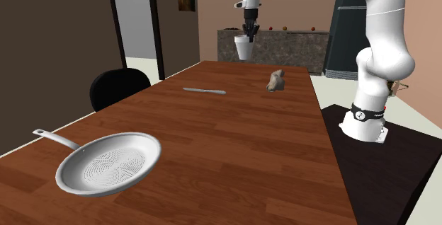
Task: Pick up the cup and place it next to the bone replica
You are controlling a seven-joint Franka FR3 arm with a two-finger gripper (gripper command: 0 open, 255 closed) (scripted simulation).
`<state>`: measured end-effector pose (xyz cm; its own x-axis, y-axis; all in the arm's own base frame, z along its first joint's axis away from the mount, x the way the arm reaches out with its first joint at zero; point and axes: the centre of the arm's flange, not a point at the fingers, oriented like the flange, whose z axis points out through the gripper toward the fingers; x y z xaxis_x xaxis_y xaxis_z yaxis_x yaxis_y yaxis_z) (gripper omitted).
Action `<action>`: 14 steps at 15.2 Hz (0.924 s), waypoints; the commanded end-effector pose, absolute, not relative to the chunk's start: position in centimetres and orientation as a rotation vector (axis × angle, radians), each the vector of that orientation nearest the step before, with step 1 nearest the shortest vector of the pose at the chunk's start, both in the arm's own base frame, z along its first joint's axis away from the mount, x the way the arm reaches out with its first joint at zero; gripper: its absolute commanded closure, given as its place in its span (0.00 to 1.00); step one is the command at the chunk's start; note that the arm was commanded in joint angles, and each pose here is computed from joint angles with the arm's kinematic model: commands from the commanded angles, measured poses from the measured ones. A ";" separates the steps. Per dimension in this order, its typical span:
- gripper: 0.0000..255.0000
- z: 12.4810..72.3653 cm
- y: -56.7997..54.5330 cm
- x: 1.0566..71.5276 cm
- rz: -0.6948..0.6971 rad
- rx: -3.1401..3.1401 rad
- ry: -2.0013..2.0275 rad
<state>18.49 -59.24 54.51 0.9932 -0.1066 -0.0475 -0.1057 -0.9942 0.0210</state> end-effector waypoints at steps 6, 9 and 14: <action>1.00 50.8 -59.2 18.5 -0.075 3.117 -0.166; 1.00 49.3 -59.2 18.5 -0.075 3.117 -0.166; 1.00 46.6 -59.2 18.5 -0.075 3.117 -0.166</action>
